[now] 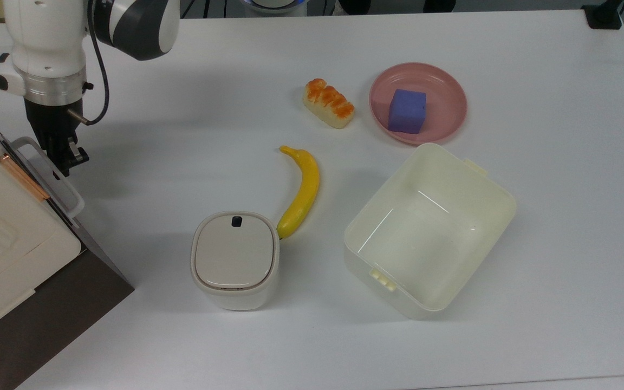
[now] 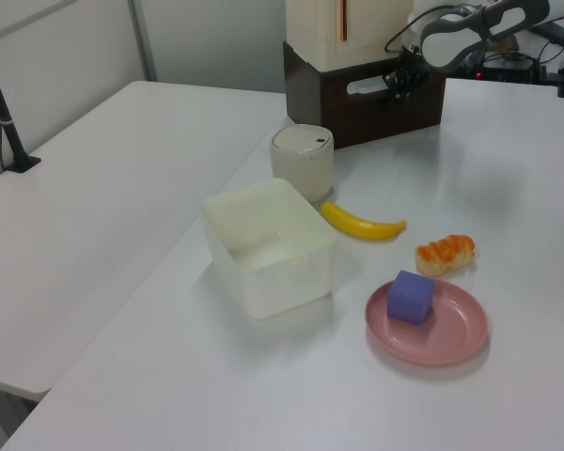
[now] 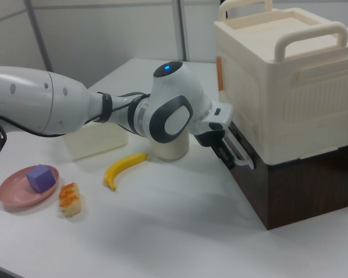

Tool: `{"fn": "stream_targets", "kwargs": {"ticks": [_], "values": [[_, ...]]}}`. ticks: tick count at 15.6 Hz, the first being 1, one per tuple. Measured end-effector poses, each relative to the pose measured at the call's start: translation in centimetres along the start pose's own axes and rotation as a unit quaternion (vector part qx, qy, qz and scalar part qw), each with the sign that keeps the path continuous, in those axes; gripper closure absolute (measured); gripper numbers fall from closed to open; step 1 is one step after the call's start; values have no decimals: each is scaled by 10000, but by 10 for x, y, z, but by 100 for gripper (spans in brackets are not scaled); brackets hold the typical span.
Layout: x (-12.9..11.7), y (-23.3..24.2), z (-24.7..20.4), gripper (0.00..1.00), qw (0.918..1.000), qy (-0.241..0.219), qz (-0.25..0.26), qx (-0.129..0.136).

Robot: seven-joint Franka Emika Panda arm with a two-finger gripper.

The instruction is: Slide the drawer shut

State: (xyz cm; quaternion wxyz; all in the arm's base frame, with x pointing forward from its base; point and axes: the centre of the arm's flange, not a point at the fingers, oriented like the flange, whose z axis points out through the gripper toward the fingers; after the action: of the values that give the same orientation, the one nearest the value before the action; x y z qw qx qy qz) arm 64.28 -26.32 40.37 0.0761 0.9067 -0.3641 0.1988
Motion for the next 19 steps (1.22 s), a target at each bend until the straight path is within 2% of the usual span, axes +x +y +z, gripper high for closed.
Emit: {"fn": "stream_targets", "kwargs": {"ticks": [3,5,7,11,15,16,17,18,19], "values": [[-6,-18,-8,99,9978,-79,-663,37],[-18,-44,-26,99,9929,-370,-1130,46],[-39,-78,-59,99,9852,-712,-1560,83],[-76,-117,-113,99,9712,-1174,-2071,95],[-110,-147,-165,96,9583,-1406,-2484,133],[-117,-153,-177,93,9551,-1427,-2593,157],[-124,-157,-188,84,9504,-1454,-2744,181],[-132,-161,-201,69,9424,-1506,-2978,208],[-135,-161,-208,65,9369,-1538,-3132,223]]}}
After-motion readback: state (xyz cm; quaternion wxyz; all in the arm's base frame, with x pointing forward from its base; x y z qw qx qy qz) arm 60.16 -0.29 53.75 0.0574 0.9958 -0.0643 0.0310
